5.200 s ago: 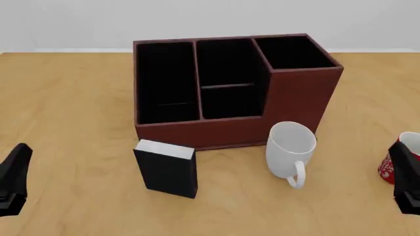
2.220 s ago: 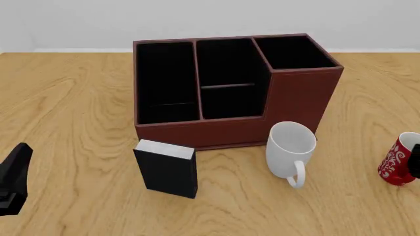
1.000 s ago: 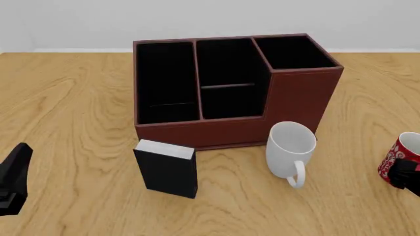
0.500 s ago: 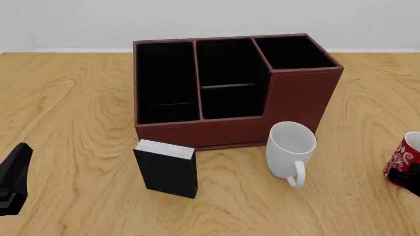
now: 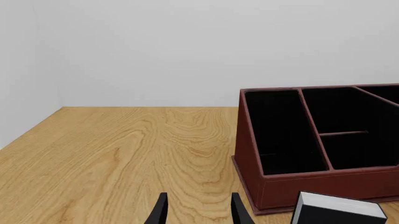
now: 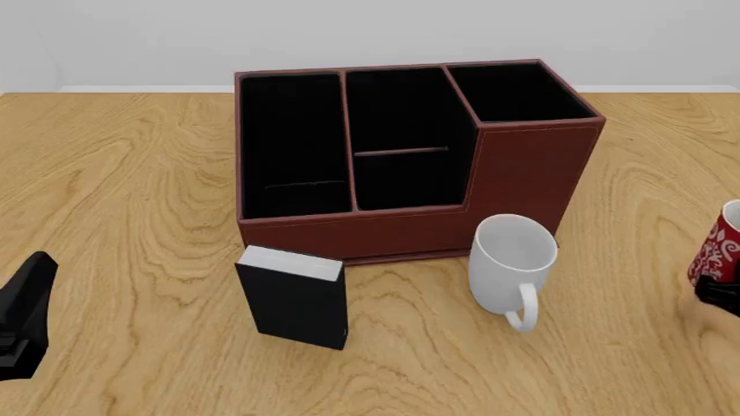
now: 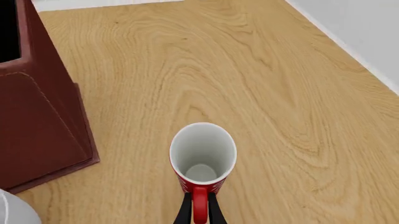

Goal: Pick up the red mug and place it to the right of the caddy.

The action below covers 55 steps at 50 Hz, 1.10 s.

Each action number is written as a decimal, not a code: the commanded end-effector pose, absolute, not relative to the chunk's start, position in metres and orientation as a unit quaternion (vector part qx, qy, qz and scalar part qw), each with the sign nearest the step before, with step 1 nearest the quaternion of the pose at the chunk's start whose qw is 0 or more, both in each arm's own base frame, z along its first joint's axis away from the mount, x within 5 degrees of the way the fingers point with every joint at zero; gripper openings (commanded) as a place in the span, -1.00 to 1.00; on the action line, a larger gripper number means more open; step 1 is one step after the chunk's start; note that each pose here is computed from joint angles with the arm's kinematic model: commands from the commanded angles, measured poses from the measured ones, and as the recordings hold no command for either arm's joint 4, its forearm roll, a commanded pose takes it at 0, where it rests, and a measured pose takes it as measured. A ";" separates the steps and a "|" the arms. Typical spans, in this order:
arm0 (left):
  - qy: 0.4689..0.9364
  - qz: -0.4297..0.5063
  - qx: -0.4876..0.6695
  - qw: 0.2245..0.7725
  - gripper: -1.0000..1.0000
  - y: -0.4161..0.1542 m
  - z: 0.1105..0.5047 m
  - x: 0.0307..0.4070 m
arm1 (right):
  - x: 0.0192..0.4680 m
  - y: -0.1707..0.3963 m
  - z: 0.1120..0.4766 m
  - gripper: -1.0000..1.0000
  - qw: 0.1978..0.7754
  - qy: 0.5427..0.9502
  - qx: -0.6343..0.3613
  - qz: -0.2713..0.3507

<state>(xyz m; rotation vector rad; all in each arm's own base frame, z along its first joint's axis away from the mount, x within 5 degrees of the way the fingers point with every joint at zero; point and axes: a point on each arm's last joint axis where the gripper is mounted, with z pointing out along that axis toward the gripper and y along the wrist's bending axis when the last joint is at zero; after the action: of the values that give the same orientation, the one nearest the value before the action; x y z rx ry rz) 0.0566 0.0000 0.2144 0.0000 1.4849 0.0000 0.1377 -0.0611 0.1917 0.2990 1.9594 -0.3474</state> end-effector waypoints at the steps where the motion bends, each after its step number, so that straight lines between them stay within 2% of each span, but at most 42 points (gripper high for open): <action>1: 0.676 0.000 0.000 0.737 1.00 0.000 0.214 0.057 | 0.168 -0.063 0.210 -1.00 0.558 0.812 0.105 -0.132; 11: 0.676 0.000 0.000 0.737 1.00 0.000 0.214 0.057 | 0.209 -0.066 0.211 -1.00 0.562 0.814 0.087 -0.115; 33: 0.676 0.000 0.000 0.737 1.00 0.000 0.214 0.057 | 0.264 -0.071 0.195 -1.00 0.552 0.824 0.048 -0.114; 55: 0.676 0.000 0.000 0.737 1.00 0.000 0.214 0.057 | 0.292 -0.065 0.186 -1.00 0.546 0.831 0.027 -0.103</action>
<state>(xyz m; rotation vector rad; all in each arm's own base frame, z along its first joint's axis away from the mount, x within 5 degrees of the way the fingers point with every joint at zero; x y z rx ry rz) 0.0566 0.0000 0.2144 0.0000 1.4849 0.0000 0.2784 -0.0669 0.1863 0.0751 1.9771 -0.2577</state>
